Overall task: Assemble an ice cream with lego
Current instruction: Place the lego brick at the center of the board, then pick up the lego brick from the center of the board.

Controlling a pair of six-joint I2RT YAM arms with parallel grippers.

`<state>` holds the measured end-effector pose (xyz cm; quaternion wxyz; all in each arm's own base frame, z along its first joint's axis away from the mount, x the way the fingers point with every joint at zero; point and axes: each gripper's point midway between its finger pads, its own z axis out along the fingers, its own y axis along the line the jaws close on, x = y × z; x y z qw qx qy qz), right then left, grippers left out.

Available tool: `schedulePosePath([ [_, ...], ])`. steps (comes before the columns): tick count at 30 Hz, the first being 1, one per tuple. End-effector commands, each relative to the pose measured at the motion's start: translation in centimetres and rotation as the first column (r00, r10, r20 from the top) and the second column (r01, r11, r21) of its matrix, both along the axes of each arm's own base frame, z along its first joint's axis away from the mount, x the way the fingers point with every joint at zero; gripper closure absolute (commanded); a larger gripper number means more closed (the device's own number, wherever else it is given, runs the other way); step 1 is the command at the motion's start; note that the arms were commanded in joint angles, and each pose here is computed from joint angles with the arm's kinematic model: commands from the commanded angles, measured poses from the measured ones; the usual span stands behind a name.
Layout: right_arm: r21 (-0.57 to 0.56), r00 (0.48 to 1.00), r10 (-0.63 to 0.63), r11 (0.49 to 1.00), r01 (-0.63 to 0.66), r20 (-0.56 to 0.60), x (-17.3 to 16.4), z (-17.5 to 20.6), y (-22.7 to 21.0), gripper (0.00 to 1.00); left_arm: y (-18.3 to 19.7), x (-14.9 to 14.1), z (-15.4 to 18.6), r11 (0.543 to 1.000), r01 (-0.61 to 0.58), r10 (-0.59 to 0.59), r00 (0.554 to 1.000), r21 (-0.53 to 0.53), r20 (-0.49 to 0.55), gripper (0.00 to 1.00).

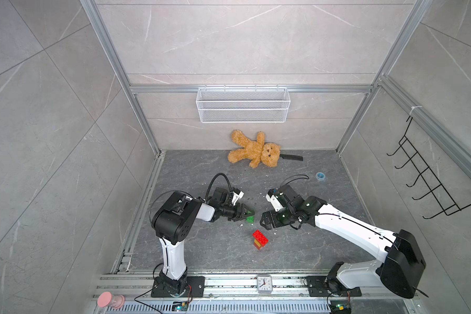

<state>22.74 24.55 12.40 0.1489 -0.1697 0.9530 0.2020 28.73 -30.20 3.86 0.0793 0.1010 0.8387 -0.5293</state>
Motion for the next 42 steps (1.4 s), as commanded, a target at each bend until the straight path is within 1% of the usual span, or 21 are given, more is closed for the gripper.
schedulePosePath([
  [1,0.004,1.000,-0.007,1.000,0.007,-0.017,0.9,0.2,0.9,0.13,2.6,0.4,-1.9,0.987,-0.086,0.088,0.996,0.133,-0.009,0.33],
  [2,0.002,1.000,-0.018,1.000,0.018,-0.023,1.2,0.1,1.0,0.14,2.9,0.5,-1.4,0.984,-0.092,0.092,0.996,0.155,0.010,0.30],
  [4,-0.012,0.998,-0.052,0.999,0.052,-0.037,2.0,-0.3,1.5,0.17,3.9,1.0,-0.5,0.966,-0.124,0.114,0.992,0.228,0.058,0.17],
  [7,-0.031,0.993,-0.096,0.995,0.094,-0.065,3.4,-0.9,2.4,0.21,5.6,1.6,0.5,0.930,-0.182,0.148,0.981,0.321,0.129,0.12],
  [8,-0.035,0.991,-0.108,0.994,0.105,-0.075,3.8,-1.2,2.7,0.23,6.2,1.7,0.6,0.915,-0.200,0.161,0.977,0.349,0.138,0.09],
  [9,-0.041,0.990,-0.114,0.993,0.111,-0.086,4.1,-1.6,3.1,0.25,6.7,1.7,1.0,0.908,-0.215,0.169,0.974,0.359,0.154,0.08],
  [12,-0.057,0.985,-0.115,0.992,0.109,-0.128,4.9,-3.0,4.5,0.28,8.7,1.5,2.0,0.877,-0.286,0.230,0.955,0.386,0.185,0.08],
  [13,-0.062,0.984,-0.116,0.992,0.108,-0.135,5.2,-3.4,4.9,0.29,9.5,1.2,2.4,0.860,-0.311,0.245,0.947,0.406,0.207,0.08],
  [16,-0.096,0.980,-0.110,0.991,0.095,-0.166,5.8,-4.5,5.8,0.30,11.7,-0.1,3.4,0.815,-0.377,0.289,0.922,0.439,0.256,0.09],
  [18,-0.133,0.976,-0.102,0.988,0.077,-0.193,5.7,-5.4,6.1,0.30,12.7,-1.3,4.1,0.801,-0.408,0.313,0.909,0.438,0.275,0.10],
  [21,-0.158,0.969,-0.101,0.985,0.067,-0.223,6.0,-6.7,6.7,0.30,13.8,-2.7,4.6,0.793,-0.431,0.335,0.899,0.431,0.284,0.10],
  [25,-0.184,0.963,-0.092,0.982,0.046,-0.252,6.5,-8.1,7.5,0.28,14.8,-4.1,4.2,0.780,-0.438,0.344,0.896,0.447,0.279,0.10],
  [30,-0.209,0.962,-0.043,0.978,-0.015,-0.269,7.1,-9.1,9.1,0.28,15.4,-5.0,3.8,0.770,-0.444,0.351,0.894,0.458,0.277,0.10],
  [34,-0.209,0.961,-0.005,0.976,-0.055,-0.276,7.3,-9.5,10.6,0.28,15.9,-5.2,4.0,0.761,-0.454,0.353,0.889,0.464,0.291,0.10],
  [38,-0.301,0.972,0.012,0.950,-0.084,-0.234,7.8,-9.6,10.2,0.33,16.3,-5.4,4.3,0.752,-0.466,0.356,0.883,0.467,0.306,0.10],
  [42,-0.382,0.970,0.050,0.913,-0.141,-0.237,7.0,-10.0,9.5,0.38,16.3,-5.5,4.2,0.753,-0.466,0.359,0.883,0.465,0.303,0.10],
])
